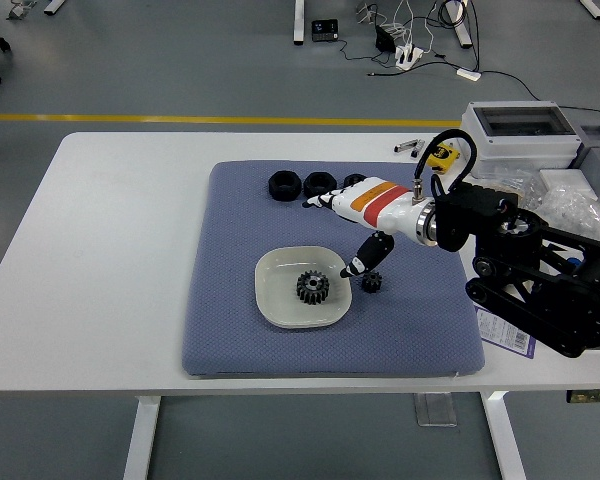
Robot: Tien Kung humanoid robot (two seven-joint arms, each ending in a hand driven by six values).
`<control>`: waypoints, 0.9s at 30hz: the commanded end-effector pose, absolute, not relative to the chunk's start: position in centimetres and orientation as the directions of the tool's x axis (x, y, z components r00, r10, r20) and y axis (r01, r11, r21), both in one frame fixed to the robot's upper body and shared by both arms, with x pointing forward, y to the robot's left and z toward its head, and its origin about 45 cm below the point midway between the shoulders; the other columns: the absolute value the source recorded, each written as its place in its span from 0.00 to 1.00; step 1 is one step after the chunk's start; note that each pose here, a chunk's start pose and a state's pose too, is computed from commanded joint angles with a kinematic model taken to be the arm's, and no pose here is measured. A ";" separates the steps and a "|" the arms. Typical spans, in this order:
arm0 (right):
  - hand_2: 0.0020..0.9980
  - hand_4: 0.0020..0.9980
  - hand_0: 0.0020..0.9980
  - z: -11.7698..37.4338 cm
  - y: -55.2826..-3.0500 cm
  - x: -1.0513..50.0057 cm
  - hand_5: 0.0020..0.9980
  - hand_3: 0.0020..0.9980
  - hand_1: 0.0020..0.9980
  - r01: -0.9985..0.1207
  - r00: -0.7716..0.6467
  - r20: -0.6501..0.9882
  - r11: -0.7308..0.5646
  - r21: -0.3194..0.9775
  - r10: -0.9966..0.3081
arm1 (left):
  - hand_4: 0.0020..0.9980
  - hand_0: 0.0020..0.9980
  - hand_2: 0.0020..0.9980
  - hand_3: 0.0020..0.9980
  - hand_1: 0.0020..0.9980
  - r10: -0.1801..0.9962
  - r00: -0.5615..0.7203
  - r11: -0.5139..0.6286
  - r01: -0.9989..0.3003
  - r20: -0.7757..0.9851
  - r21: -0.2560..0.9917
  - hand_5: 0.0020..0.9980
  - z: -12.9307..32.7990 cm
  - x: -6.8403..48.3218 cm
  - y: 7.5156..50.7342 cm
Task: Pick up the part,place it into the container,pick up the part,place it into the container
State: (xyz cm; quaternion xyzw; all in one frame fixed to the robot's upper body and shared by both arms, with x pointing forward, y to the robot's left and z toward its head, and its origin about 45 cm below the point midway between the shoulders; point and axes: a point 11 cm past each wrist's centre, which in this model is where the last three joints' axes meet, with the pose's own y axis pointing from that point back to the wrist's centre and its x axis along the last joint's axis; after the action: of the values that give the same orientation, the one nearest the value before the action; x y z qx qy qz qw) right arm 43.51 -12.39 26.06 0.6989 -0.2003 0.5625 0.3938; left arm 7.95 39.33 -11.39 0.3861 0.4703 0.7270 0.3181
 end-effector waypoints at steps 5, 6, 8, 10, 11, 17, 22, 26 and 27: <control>0.80 0.98 0.67 24.7 -13.9 43.2 0.20 0.82 0.71 -0.726 0.308 0.933 -0.588 0.357 0.186 | 0.63 0.72 0.68 0.58 0.64 0.827 -0.495 -0.354 -0.094 0.265 0.931 0.75 -11.5 7.7 39.2; 0.80 0.98 0.67 24.1 -14.1 43.1 0.20 0.82 0.71 -0.727 0.319 0.929 -0.580 0.366 0.187 | 0.63 0.72 0.68 0.58 0.64 0.829 -0.493 -0.353 -0.093 0.265 0.931 0.75 -11.5 7.7 39.2; 0.80 0.98 0.67 23.3 -14.5 43.2 0.20 0.82 0.71 -0.730 0.332 0.925 -0.571 0.376 0.185 | 0.63 0.72 0.68 0.58 0.64 0.830 -0.490 -0.352 -0.092 0.266 0.931 0.75 -11.5 7.7 39.1; 0.76 0.95 0.62 22.4 -14.8 43.2 0.19 0.78 0.68 -0.734 0.337 0.923 -0.562 0.381 0.185 | 0.63 0.72 0.68 0.58 0.64 0.831 -0.490 -0.351 -0.093 0.265 0.932 0.75 -11.5 7.7 39.0; 0.76 0.95 0.62 22.1 -15.0 43.3 0.19 0.78 0.68 -0.735 0.336 0.923 -0.560 0.381 0.188 | 0.63 0.72 0.68 0.58 0.64 0.830 -0.491 -0.351 -0.093 0.264 0.932 0.75 -11.5 7.7 39.0; 0.74 0.91 0.59 20.3 -16.4 43.7 0.17 0.76 0.66 -0.749 0.364 0.911 -0.521 0.410 0.194 | 0.63 0.72 0.68 0.58 0.64 0.827 -0.498 -0.350 -0.098 0.258 0.932 0.75 -11.5 8.0 38.9; 0.73 0.88 0.57 19.5 -17.3 43.9 0.16 0.72 0.65 -0.758 0.371 0.909 -0.503 0.415 0.190 | 0.63 0.72 0.68 0.58 0.64 0.827 -0.501 -0.349 -0.101 0.255 0.932 0.75 -11.5 8.2 38.9; 0.73 0.88 0.57 19.4 -16.9 43.8 0.16 0.72 0.65 -0.754 0.374 0.910 -0.513 0.410 0.178 | 0.63 0.72 0.68 0.58 0.64 0.828 -0.500 -0.348 -0.102 0.255 0.932 0.75 -11.5 8.2 38.9; 0.72 0.87 0.56 19.4 -16.7 43.7 0.16 0.70 0.64 -0.753 0.374 0.911 -0.517 0.407 0.174 | 0.63 0.72 0.68 0.58 0.64 0.828 -0.499 -0.348 -0.102 0.255 0.932 0.75 -11.5 8.2 38.9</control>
State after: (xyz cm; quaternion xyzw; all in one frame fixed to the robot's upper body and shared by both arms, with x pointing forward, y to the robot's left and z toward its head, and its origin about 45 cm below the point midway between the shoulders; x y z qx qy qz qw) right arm 43.73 -16.70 19.44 0.6988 -0.2072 0.5198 0.4455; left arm 8.24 38.87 -11.46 0.3843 0.4725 0.7255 0.3206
